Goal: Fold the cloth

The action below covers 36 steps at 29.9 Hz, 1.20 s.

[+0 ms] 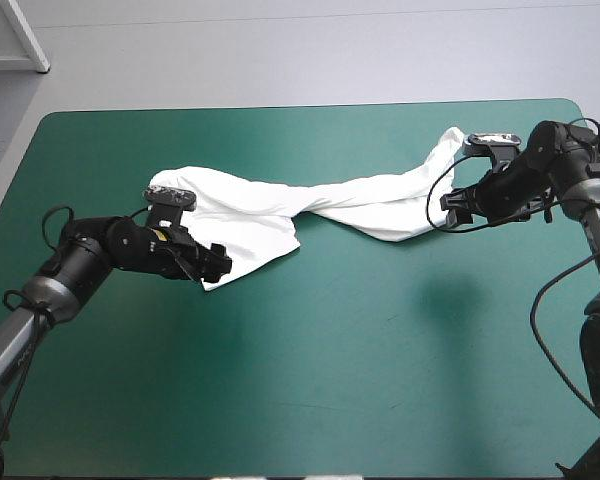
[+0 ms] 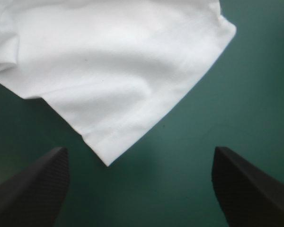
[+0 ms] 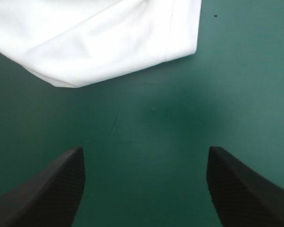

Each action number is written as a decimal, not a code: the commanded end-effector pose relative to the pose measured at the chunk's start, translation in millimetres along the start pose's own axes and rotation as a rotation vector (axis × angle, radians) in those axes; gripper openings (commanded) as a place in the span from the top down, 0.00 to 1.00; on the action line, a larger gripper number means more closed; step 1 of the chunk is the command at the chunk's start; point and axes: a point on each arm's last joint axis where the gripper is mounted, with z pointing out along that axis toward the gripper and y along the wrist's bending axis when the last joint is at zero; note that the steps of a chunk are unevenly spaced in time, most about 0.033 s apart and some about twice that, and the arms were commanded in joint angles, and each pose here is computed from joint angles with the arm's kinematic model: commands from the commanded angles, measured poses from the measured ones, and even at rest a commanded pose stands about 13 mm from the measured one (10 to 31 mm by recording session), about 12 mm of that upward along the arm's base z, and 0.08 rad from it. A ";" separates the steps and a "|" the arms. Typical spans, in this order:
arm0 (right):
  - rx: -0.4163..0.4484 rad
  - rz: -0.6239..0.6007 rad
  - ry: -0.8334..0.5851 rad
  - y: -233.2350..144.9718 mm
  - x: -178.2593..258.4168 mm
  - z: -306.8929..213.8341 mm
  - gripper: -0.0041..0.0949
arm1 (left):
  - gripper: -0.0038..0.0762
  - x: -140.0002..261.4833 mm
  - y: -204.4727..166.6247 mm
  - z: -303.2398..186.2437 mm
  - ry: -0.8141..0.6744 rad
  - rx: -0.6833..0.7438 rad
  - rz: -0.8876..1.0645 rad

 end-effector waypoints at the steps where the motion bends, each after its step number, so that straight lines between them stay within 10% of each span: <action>1: 0.006 -0.022 -0.115 5.2 -1.2 -34.3 0.28 | 0.21 -7.4 -1.5 4.8 -0.095 -0.046 -0.024; 15: 0.026 -0.030 -0.161 5.9 -1.6 -43.2 0.28 | 0.23 8.3 13.3 96.3 0.131 -0.059 -0.096; 26: 0.131 -0.010 -0.319 -7.2 -18.9 -39.7 0.28 | 0.93 12.7 -0.7 104.7 0.165 -0.032 -0.073; 36: 0.031 0.095 -0.183 -41.6 -27.4 32.6 0.28 | 0.93 16.8 0.5 101.2 0.215 -0.047 -0.035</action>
